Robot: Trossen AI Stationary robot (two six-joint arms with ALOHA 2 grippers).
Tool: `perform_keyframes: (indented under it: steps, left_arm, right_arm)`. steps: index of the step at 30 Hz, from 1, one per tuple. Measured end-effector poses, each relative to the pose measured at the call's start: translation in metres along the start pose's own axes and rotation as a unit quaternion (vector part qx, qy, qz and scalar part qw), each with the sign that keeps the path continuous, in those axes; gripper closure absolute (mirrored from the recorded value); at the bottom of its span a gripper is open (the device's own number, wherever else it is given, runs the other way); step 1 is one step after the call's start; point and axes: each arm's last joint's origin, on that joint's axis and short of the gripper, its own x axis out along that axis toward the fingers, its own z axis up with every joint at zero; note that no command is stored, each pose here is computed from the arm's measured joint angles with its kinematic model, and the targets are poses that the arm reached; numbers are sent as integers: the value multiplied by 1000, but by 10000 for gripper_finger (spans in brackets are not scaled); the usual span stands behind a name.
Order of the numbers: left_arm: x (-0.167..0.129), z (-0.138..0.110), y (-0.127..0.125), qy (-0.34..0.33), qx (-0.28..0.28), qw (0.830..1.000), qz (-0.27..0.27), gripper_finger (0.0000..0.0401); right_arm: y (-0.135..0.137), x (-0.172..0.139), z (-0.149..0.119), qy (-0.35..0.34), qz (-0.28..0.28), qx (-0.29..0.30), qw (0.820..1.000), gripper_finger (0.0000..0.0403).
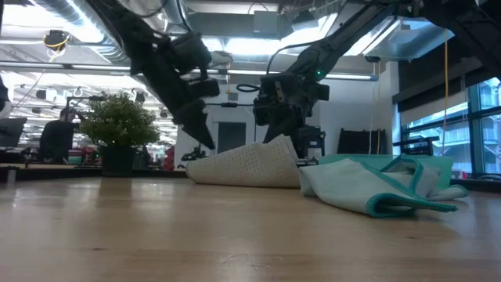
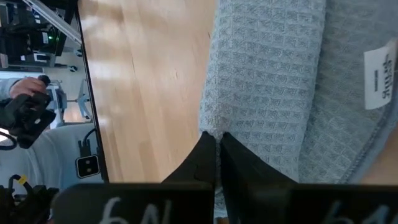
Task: Roll microfiber towels into tight, uniform cylinder then place into a basket
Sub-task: Roll the grey microfiber towel
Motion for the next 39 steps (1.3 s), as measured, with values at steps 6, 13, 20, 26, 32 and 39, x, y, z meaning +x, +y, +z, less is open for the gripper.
perform_keyframes:
  steps: [6,13,20,26,32,39]
  left_arm:
    - [23,-1,-3,-17,23,999,-19,313]
    - [43,1,-6,-34,60,997,-20,313]
    - [28,7,-3,-38,49,998,-4,313]
    - [-2,8,-6,-16,45,999,-14,313]
    - [-25,8,-10,-5,52,998,-23,313]
    - [-31,9,-24,-7,55,997,-57,313]
  right_arm:
    - [0,0,-1,2,2,-13,1000,395]
    - [0,0,-3,10,3,-25,1000,395]
    - [0,1,-14,53,6,-89,995,395]
    - [16,17,-23,94,11,-207,974,395]
    - [39,42,-33,135,13,-297,945,395]
    - [52,55,-44,175,10,-334,926,395]
